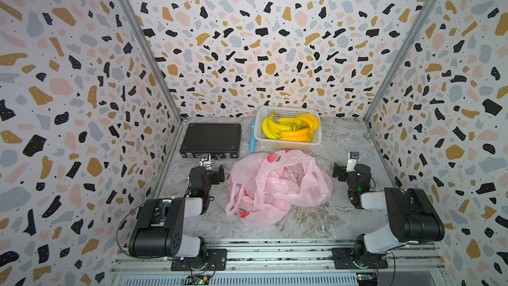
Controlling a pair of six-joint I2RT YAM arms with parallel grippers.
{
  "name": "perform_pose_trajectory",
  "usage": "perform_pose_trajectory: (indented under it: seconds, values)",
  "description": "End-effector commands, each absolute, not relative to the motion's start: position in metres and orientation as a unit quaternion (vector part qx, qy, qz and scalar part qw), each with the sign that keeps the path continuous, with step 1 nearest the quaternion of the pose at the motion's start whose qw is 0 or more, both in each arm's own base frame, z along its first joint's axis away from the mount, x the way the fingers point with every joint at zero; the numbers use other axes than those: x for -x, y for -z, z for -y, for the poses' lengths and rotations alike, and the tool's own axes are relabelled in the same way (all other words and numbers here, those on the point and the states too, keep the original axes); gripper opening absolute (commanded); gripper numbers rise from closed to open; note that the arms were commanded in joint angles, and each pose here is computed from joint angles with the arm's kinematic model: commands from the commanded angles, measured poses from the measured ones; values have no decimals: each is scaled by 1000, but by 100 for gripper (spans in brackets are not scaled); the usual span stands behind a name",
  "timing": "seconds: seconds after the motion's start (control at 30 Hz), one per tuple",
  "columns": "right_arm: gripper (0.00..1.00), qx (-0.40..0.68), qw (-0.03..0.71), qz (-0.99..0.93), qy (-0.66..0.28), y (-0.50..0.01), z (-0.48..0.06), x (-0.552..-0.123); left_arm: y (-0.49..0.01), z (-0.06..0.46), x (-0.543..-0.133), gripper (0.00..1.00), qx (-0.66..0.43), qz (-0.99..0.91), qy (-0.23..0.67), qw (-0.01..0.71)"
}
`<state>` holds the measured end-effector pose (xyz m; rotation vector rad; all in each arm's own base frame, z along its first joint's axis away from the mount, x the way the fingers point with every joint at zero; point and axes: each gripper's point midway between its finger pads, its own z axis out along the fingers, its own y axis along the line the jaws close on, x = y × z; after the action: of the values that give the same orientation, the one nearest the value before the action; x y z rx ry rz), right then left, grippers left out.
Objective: Place the banana into a plastic bag & tie a knot
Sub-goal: Move the basket to the center of the board.
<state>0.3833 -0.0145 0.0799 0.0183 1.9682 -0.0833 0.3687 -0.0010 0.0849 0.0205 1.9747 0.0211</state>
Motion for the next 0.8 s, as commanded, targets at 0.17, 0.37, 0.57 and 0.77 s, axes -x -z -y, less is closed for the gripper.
perform_pose_trajectory:
  seconds: [0.17, 0.37, 0.57, 0.77]
  values:
    - [100, 23, 568, -822, 28, -147, -9, -382, -168, -3, -350, 99, 11, -782, -15, 623]
    - [100, -84, 600, -789, -97, -225, -21, -361, -237, -5, -322, 99, 130, -725, 88, 670]
    - [100, -106, 534, -821, -171, -255, -39, -329, -294, 35, -285, 99, 97, -713, 220, 659]
    - [100, -108, 484, -836, -235, -241, -58, -308, -262, 54, -270, 99, 127, -729, 309, 597]
